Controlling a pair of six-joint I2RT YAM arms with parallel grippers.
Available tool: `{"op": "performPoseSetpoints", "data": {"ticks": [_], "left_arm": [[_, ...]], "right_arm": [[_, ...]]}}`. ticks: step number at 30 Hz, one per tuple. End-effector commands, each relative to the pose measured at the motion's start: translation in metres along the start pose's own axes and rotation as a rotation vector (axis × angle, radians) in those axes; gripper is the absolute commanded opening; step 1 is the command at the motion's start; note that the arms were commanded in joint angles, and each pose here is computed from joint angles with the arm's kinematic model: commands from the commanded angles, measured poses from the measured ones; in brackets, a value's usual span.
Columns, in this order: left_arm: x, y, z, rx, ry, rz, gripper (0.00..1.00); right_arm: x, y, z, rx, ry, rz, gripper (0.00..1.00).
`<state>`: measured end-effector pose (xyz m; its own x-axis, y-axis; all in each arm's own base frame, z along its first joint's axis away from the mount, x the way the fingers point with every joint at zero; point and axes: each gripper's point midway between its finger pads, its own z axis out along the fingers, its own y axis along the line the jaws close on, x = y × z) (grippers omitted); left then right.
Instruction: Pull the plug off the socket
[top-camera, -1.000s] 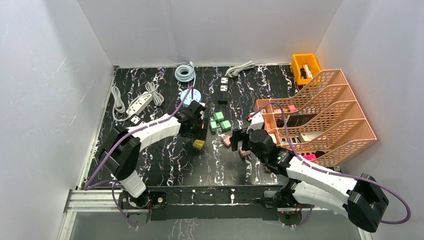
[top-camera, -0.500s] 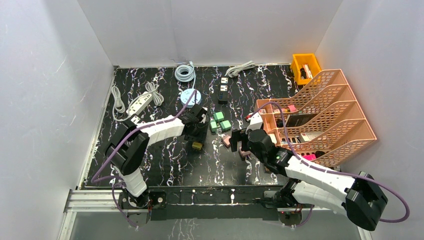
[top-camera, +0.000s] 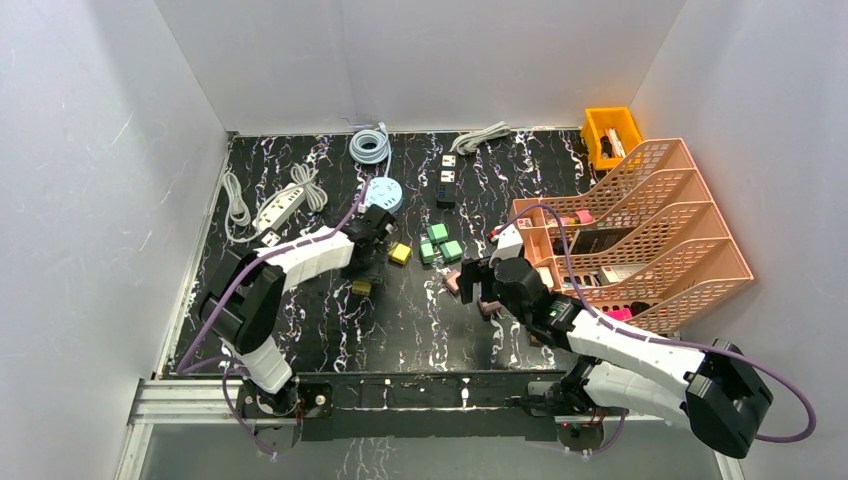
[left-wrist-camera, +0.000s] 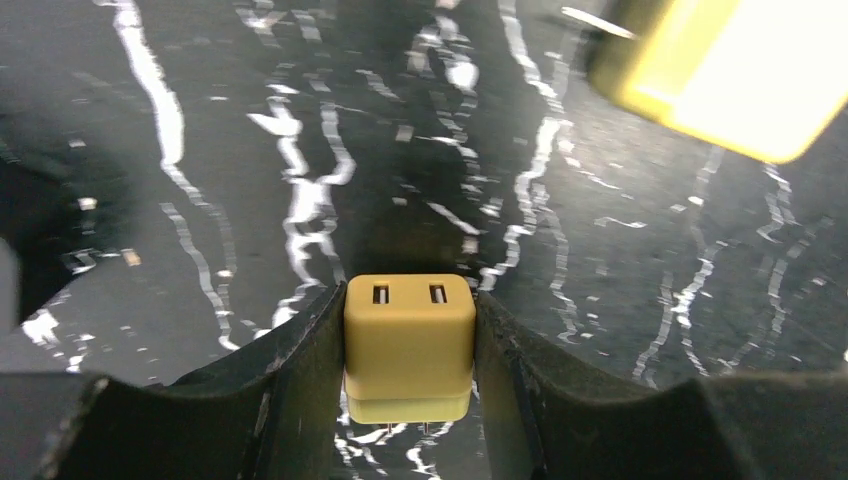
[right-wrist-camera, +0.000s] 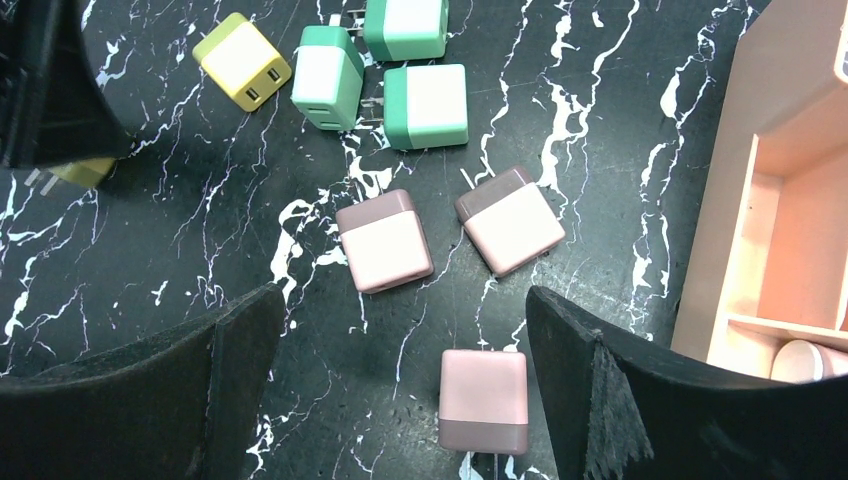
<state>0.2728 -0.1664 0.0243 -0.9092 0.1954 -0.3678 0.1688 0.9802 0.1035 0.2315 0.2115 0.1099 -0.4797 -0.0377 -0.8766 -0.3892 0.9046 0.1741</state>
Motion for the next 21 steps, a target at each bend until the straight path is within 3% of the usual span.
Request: {"op": "performPoseSetpoints", "data": {"ticks": [1, 8, 10, 13, 21], "left_arm": [[-0.006, 0.042, -0.019, -0.074, -0.012, -0.049, 0.37], [-0.002, 0.045, -0.012, -0.008, 0.056, -0.073, 0.4], [0.002, 0.045, -0.011, 0.004, 0.077, -0.079, 0.47], [-0.014, 0.051, -0.019, -0.023, 0.041, -0.077, 0.75], [-0.066, 0.027, -0.044, 0.14, -0.073, 0.111, 0.83]], "right_arm": [[-0.021, 0.01, 0.003, -0.035, -0.066, 0.016, 0.99], [-0.02, 0.008, 0.003, -0.036, -0.071, 0.011, 0.98], [-0.019, 0.008, 0.003, -0.035, -0.068, 0.008, 0.98], [-0.019, 0.012, 0.006, -0.055, -0.062, 0.006, 0.98], [-0.025, 0.016, 0.002, -0.082, -0.078, 0.001, 0.98]]}}
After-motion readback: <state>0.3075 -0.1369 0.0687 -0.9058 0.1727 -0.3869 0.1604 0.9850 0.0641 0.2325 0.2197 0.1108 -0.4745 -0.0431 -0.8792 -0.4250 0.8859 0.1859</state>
